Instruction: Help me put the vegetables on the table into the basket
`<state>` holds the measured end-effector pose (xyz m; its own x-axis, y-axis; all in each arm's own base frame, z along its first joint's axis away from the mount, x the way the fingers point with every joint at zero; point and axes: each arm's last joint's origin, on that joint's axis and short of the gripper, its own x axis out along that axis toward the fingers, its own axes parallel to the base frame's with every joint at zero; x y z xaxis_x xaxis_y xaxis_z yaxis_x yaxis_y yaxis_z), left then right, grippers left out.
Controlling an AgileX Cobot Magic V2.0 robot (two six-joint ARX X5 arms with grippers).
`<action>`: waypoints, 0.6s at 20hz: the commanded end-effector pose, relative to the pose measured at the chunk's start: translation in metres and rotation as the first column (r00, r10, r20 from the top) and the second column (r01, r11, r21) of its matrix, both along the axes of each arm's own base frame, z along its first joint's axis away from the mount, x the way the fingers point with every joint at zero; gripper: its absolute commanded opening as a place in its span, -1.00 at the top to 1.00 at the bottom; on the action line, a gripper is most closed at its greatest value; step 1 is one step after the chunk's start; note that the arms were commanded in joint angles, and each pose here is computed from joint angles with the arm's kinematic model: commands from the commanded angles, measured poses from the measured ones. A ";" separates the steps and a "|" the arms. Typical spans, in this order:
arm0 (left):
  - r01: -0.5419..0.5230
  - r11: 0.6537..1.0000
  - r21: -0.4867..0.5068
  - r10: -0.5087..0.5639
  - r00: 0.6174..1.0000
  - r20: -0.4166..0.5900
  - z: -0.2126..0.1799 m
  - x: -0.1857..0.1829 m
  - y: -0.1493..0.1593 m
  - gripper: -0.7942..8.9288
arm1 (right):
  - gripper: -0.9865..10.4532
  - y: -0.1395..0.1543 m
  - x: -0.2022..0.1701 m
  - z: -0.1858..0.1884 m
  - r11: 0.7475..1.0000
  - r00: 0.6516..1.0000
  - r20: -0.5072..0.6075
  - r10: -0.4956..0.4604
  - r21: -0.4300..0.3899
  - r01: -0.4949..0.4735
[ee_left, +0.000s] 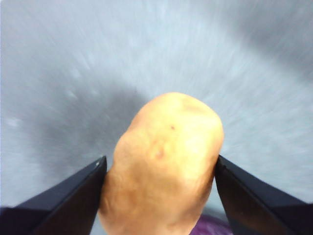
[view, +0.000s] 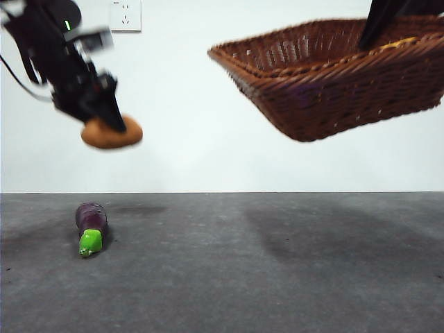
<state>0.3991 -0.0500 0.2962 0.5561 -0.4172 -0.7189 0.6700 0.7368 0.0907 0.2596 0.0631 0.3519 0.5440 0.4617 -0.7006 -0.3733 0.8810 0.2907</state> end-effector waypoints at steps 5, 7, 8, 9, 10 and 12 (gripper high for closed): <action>0.072 0.985 -0.159 -0.071 0.997 0.017 0.078 -0.077 -0.014 0.85 | 0.85 0.006 0.029 -0.029 1.000 0.996 -0.093 0.001 -0.008 -0.001; 0.166 0.972 -0.167 -0.157 0.986 0.065 0.099 -0.110 -0.037 0.85 | 0.85 0.008 0.035 -0.040 1.000 0.992 -0.124 0.004 0.007 -0.003; 0.220 0.961 -0.170 -0.209 0.975 0.081 0.107 -0.126 -0.049 0.85 | 0.85 0.009 0.036 -0.046 1.000 0.990 -0.142 0.014 0.022 -0.011; 0.289 0.943 -0.166 -0.279 0.957 0.084 0.114 -0.148 -0.070 0.85 | 0.85 0.011 0.037 -0.058 0.997 0.987 -0.161 0.023 0.074 -0.011; 0.309 0.939 -0.152 -0.301 0.951 0.078 0.115 -0.154 -0.079 0.85 | 0.85 0.011 0.037 -0.063 0.995 0.985 -0.168 0.027 0.096 -0.011; 0.372 0.927 -0.058 -0.369 0.928 0.052 0.108 -0.177 -0.113 0.85 | 0.85 0.013 0.036 -0.082 0.987 0.980 -0.197 0.033 0.158 -0.002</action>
